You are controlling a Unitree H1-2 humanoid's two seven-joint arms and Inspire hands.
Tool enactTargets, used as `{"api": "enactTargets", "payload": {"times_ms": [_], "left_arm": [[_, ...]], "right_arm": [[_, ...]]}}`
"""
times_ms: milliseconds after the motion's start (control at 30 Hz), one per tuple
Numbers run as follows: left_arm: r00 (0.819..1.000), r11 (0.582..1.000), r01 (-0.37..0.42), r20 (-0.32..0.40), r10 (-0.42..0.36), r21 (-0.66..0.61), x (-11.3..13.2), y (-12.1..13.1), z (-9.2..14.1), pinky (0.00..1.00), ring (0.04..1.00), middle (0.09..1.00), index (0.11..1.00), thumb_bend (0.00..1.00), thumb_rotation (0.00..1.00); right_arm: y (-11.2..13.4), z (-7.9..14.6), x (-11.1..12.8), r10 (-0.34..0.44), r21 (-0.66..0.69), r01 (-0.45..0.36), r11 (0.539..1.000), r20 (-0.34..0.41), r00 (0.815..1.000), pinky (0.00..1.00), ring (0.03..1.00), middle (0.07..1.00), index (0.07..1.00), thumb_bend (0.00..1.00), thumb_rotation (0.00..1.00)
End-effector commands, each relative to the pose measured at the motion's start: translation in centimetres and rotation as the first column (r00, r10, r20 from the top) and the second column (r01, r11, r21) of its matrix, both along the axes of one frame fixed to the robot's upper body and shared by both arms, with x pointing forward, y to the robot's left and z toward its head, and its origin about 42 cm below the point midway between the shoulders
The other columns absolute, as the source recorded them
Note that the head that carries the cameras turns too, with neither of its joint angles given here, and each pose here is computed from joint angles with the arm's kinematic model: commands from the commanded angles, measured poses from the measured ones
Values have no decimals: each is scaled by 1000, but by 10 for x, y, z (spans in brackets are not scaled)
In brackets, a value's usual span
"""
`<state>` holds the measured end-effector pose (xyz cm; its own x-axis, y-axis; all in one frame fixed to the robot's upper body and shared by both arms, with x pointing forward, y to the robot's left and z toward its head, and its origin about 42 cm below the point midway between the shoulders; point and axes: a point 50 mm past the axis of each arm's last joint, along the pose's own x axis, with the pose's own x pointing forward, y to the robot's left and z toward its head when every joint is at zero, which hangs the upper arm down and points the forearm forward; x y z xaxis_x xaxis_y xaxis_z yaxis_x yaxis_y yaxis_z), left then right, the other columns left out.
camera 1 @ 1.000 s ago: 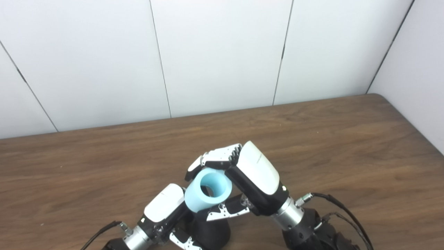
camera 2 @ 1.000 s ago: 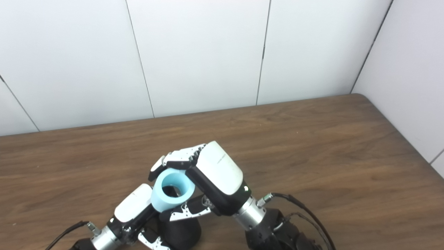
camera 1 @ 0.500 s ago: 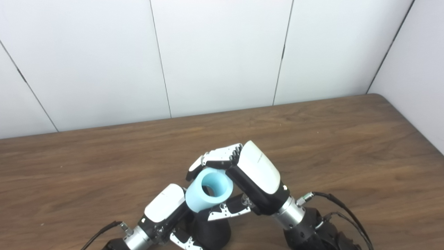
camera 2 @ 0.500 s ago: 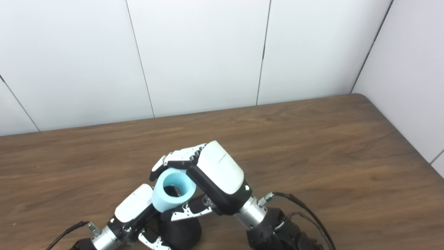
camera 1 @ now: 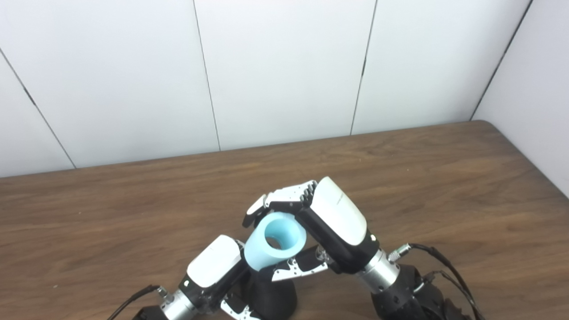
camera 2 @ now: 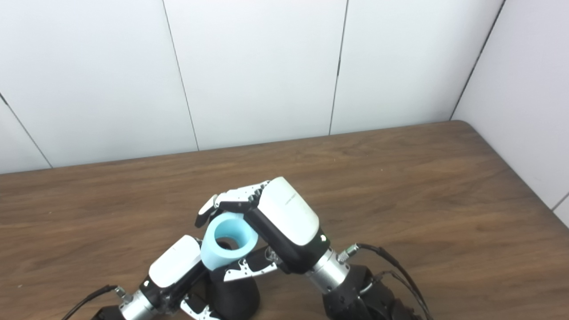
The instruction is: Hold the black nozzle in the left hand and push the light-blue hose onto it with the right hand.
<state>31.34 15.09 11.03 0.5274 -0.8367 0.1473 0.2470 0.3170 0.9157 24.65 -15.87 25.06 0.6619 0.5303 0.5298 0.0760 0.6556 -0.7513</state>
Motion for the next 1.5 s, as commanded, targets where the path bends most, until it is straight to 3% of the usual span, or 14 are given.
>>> {"api": "enactTargets", "payload": {"times_ms": [0,100,233,367,533,633,700,733,1000,1100,1200,1233,1433,1467], "left_arm": [[985,998,-14,-173,25,64,-47,2,-60,169,242,471,485,524,0],[989,997,-27,-145,37,72,-46,2,-59,156,217,472,484,524,0],[992,993,-44,-112,56,112,-45,3,-60,199,281,414,520,516,0],[994,990,-51,-91,63,132,-44,3,-60,251,347,434,527,517,0],[994,990,-54,-88,66,128,-43,3,-60,249,331,424,529,516,0],[993,990,-55,-95,68,126,-42,2,-58,259,346,431,527,517,0],[993,991,-56,-99,69,125,-42,1,-57,232,315,418,528,515,0],[992,990,-58,-100,71,125,-42,1,-57,226,307,415,528,515,0],[991,991,-61,-111,75,120,-43,-1,-56,207,289,408,527,515,0],[991,991,-60,-115,74,119,-43,-1,-56,192,266,400,523,514,0],[991,991,-57,-116,72,123,-43,-3,-56,183,252,467,489,523,0],[991,991,-56,-114,70,124,-43,-3,-56,191,268,436,506,519,0],[991,990,-56,-114,71,126,-43,-4,-57,178,249,474,485,524,0],[991,990,-56,-115,71,128,-43,-5,-57,182,256,437,503,519,0]], "right_arm": [[-1,16,-6,5,31,-7,999,61,998,153,327,459,562,500,0],[-3,17,-8,5,26,-7,1000,66,998,162,331,462,563,501,0],[-5,18,-11,3,23,-5,1000,61,998,159,328,457,561,501,0],[-7,19,-13,4,13,-4,1000,55,999,180,337,469,565,501,0],[-10,20,-15,9,-1,-9,1000,30,999,166,328,459,562,501,0],[-12,23,-17,13,-22,-13,1000,12,1000,146,369,496,490,514,0],[-14,24,-17,15,-33,-15,999,5,1000,125,218,476,483,525,0],[-14,24,-18,17,-40,-17,999,-7,1000,122,198,474,482,526,0],[-15,23,-18,29,-58,-31,998,-39,999,152,230,410,528,517,0],[-14,22,-18,33,-67,-35,997,-36,999,160,246,411,531,516,0],[-13,21,-18,36,-69,-38,997,-33,999,167,256,423,533,517,0],[-13,21,-18,37,-70,-40,997,-35,999,170,260,424,533,517,0],[-10,18,-17,42,-67,-43,997,-23,999,175,265,422,533,517,0],[-10,18,-16,42,-65,-43,997,-16,999,166,254,418,533,517,0]]}}
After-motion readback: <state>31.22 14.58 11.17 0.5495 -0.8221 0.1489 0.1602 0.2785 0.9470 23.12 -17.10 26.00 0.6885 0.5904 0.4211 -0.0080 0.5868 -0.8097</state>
